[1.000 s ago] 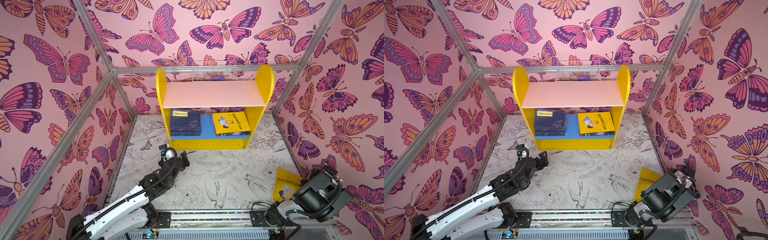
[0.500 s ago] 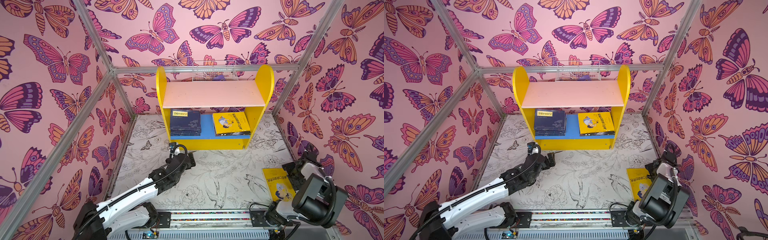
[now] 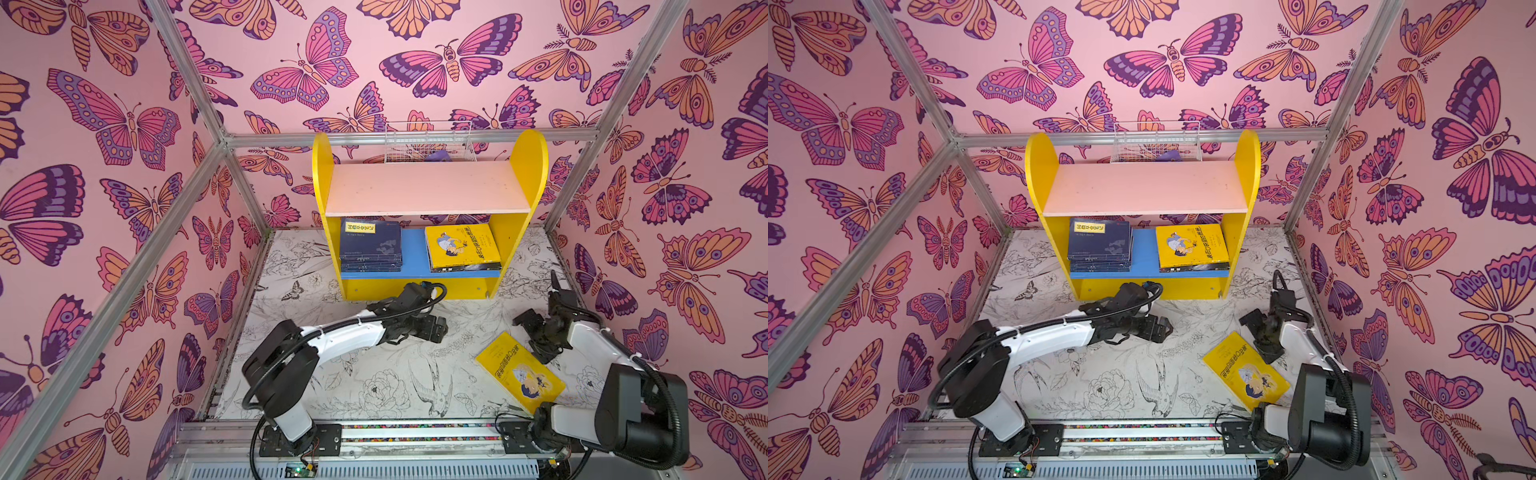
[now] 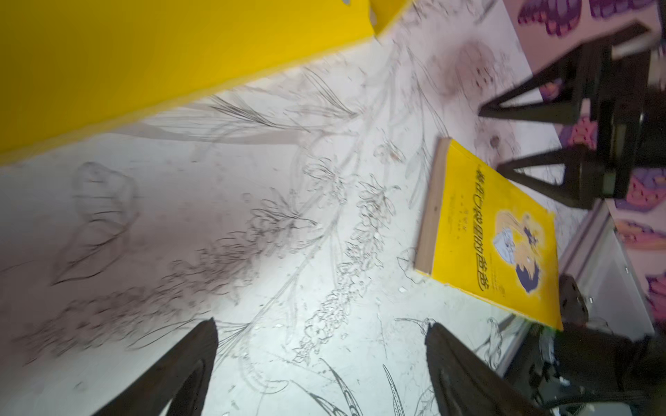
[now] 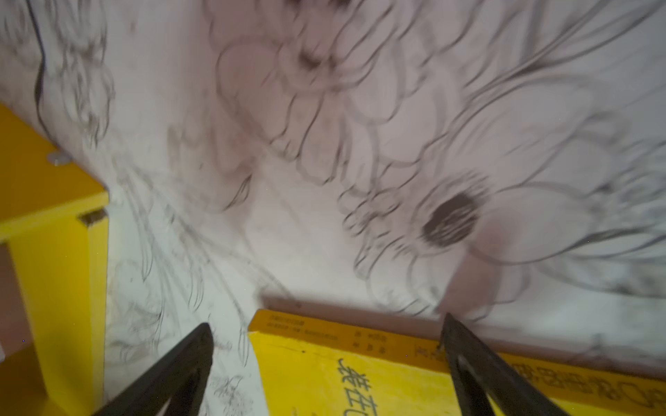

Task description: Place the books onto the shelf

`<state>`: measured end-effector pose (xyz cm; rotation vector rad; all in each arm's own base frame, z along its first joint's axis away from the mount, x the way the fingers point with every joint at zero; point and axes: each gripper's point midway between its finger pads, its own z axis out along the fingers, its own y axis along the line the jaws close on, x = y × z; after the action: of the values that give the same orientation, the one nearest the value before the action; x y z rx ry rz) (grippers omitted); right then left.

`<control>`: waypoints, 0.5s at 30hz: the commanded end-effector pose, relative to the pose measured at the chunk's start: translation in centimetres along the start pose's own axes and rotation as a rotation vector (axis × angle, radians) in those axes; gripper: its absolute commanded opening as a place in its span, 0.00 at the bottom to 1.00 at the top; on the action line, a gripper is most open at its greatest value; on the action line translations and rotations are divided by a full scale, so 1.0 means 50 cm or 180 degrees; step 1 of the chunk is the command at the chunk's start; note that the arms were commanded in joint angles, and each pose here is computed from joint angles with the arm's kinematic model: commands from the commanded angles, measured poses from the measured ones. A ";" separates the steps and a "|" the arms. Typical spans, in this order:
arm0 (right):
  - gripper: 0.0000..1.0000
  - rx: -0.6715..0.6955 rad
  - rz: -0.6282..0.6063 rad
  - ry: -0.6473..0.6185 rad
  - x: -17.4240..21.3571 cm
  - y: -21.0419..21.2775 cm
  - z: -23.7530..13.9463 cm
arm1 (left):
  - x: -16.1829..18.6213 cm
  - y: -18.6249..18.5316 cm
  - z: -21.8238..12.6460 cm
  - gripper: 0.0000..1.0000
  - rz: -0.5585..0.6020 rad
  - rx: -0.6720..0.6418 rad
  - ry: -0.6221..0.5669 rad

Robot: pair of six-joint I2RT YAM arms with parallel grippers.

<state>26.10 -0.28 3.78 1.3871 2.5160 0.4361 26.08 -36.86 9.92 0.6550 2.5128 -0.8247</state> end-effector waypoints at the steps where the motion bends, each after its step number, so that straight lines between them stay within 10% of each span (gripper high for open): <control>1: 0.99 -0.0065 -0.0142 0.0209 0.064 0.037 -0.001 | 0.047 -0.059 0.017 0.92 0.0381 0.0478 0.0430; 8: 0.99 0.0446 -0.1129 0.0038 0.131 0.016 -0.056 | 0.084 -0.070 0.030 0.95 0.0565 0.0426 0.0537; 15: 0.99 0.1122 -0.0496 -0.0750 0.063 -0.147 -0.153 | 0.097 -0.090 0.067 0.95 0.0731 0.0482 0.0645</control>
<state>20.51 1.93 8.64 1.0785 2.5830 0.1157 20.66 -40.32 7.75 1.0456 2.5009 -0.9167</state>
